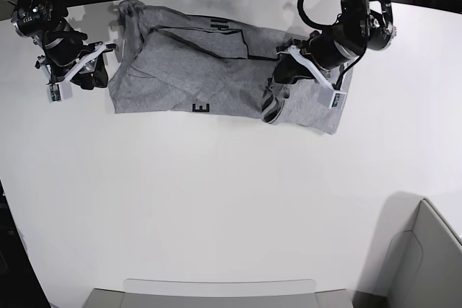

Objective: Fold the T-shirt properly
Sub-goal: 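Grasp the strip end with the left gripper and fold it toward the right gripper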

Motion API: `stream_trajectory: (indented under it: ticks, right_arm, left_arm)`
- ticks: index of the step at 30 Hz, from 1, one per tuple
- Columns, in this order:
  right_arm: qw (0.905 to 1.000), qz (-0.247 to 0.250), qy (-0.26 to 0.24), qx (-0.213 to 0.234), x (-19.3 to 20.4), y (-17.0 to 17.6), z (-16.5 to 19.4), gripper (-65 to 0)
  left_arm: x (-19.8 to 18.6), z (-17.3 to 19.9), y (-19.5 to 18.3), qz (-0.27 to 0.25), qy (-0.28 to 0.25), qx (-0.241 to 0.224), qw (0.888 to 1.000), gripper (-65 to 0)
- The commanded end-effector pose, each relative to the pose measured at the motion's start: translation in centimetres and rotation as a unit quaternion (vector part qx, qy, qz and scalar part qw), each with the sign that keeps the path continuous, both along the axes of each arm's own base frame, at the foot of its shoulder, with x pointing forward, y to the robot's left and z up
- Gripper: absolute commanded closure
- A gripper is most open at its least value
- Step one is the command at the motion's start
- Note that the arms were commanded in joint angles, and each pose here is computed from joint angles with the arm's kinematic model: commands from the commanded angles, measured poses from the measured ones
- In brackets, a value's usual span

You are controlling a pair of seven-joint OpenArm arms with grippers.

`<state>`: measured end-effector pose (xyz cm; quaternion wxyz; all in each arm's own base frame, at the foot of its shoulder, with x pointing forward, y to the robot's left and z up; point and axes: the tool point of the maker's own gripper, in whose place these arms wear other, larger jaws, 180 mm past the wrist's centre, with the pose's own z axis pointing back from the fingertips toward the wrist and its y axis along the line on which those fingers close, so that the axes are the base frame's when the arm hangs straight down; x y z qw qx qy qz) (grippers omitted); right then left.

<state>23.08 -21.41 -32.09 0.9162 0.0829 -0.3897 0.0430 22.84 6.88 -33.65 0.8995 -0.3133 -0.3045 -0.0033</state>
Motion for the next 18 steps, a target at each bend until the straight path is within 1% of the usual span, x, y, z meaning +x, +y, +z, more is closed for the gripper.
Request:
stream_trajectory:
  ticks: [1,5,6,9,11,15,18]
  right_arm:
    - [0.9997,0.006,-0.022,-0.003,0.6,0.0,1.1,-18.6]
    - [0.9997,0.005,-0.022,-0.002,0.6,0.0,1.1,-18.6]
    - [0.9997,0.005,-0.022,-0.002,0.6,0.0,1.1,-18.7]
    - [0.9997,0.007,-0.023,-0.001,0.7,0.2,1.1,-18.7]
    - [0.9995,0.01,-0.031,0.001,1.1,0.4,1.4,-18.7]
    - [0.9994,0.01,-0.034,0.003,1.3,0.5,1.6,-18.7]
    - [0.9994,0.01,-0.034,0.003,1.3,0.5,1.6,-18.7]
  left_arm:
    - [0.5,1.0,-0.4,0.001,-0.02,-0.013,1.0,0.0]
    - [0.1,1.0,-1.6,-0.019,-0.018,-0.017,1.0,0.0]
    - [-0.1,1.0,-2.1,-0.028,-0.015,-0.021,0.999,-1.4]
    - [-0.8,0.7,-2.9,-0.037,-0.009,-0.027,0.999,-14.3]
    - [-1.0,0.8,-3.1,-0.037,-0.007,-0.034,0.999,-19.1]
    - [-0.8,2.1,-3.4,-0.031,-0.013,-0.087,0.996,-19.6]
    - [-0.4,2.2,-2.3,-0.011,-0.015,-0.094,0.995,-19.6]
